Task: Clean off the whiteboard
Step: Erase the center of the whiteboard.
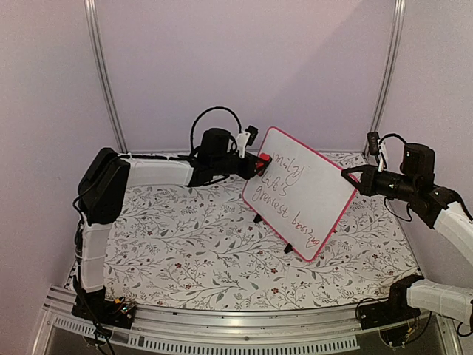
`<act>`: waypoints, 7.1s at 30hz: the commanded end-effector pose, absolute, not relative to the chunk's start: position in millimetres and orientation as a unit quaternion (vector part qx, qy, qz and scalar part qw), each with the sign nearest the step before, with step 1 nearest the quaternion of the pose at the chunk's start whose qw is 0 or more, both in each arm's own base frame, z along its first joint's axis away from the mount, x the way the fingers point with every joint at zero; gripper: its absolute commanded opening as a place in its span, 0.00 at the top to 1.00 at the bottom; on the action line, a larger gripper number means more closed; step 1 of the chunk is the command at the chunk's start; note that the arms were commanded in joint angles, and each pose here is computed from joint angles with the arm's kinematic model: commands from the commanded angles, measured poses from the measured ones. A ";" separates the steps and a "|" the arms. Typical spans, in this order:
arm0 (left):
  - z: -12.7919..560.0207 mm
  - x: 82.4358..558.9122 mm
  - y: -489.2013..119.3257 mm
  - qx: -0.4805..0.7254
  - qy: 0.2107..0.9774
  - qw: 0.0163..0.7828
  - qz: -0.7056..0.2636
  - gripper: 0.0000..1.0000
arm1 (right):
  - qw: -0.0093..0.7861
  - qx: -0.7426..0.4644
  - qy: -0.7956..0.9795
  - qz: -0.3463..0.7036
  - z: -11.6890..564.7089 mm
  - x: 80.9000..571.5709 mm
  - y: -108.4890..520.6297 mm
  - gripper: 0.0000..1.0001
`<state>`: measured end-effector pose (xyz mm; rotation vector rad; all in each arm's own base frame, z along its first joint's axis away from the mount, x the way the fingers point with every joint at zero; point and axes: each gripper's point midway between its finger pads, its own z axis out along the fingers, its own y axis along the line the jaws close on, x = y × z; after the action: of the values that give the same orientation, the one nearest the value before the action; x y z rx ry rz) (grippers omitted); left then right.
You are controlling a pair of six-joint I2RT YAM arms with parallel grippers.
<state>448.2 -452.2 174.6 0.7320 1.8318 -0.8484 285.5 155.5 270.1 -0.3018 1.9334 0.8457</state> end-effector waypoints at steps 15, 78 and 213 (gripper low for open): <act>210.4 443.2 -467.4 0.311 0.730 0.486 -0.366 0.92 | 0.477 -0.177 0.773 0.380 275.0 271.1 173.2 1.00; 184.3 416.6 -470.5 0.305 0.737 0.462 -0.387 0.93 | 0.470 -0.175 0.776 0.382 271.0 272.2 173.8 1.00; 164.4 399.3 -496.5 0.324 0.744 0.441 -0.383 0.95 | 0.455 -0.176 0.781 0.391 263.5 274.7 177.6 1.00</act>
<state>406.6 -481.2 158.3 0.7588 1.8515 -0.9446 292.7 156.4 267.8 -0.2848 1.9336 0.8613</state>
